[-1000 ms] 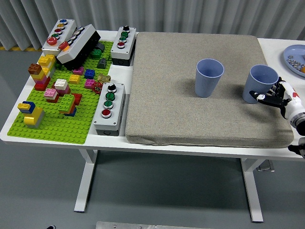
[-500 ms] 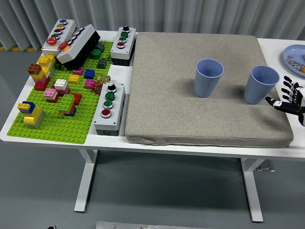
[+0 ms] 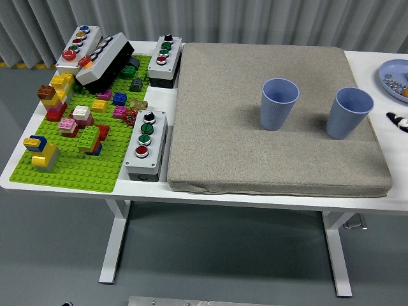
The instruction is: Pick cup pour cup place
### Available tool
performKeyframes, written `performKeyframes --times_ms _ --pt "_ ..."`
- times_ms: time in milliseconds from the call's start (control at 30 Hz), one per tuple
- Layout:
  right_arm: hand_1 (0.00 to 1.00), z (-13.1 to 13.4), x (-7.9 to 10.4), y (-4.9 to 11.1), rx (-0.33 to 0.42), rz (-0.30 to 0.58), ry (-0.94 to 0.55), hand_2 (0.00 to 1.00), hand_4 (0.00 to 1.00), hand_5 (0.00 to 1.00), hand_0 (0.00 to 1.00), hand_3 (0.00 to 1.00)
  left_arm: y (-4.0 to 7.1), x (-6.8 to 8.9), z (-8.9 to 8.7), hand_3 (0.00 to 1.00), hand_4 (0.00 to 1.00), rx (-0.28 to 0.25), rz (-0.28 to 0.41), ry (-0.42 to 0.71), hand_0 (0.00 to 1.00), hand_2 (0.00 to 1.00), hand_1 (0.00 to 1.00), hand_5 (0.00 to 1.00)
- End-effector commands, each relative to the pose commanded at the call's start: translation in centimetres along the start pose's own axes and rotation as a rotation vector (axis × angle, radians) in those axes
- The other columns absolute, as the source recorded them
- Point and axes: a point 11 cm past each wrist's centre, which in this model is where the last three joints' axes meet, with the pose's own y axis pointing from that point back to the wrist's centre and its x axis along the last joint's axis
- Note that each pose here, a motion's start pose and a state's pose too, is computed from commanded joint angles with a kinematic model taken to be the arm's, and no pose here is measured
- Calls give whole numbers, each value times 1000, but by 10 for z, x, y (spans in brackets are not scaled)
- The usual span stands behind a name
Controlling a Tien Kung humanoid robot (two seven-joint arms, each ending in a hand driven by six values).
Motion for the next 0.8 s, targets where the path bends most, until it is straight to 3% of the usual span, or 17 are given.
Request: performKeyframes --times_ms 100,167,200,267,367,400,633,800 --pt "874 -39 22 -11 96 120 -73 896 821 481 921 870 0 2 0 723 516 -1 4 -1 809 813 753 998" --pt "874 -51 29 -13 125 165 -129 896 821 481 921 870 0 3 0 723 516 -1 5 -1 809 813 753 998" --pt "784 -64 37 -17 152 199 -179 775 832 808 862 808 1 4 0 723 515 -1 7 -1 809 814 753 998" --pt "784 -77 43 -22 181 232 -269 775 832 808 862 808 1 5 0 723 515 -1 9 -4 809 814 753 998" --pt "784 -77 40 -27 175 258 -339 775 832 808 862 808 1 5 0 723 515 -2 10 -2 809 814 753 998" --pt "760 -76 39 -28 173 261 -347 746 839 998 850 762 1 5 0 722 513 -2 10 -2 809 814 754 998" --pt "758 -51 6 -35 101 266 -409 745 836 998 849 762 0 2 -1 723 512 -6 6 2 808 818 753 998" --pt "760 -49 -4 -37 93 251 -405 751 829 998 851 769 0 0 -2 724 511 -4 4 -1 809 817 753 998"
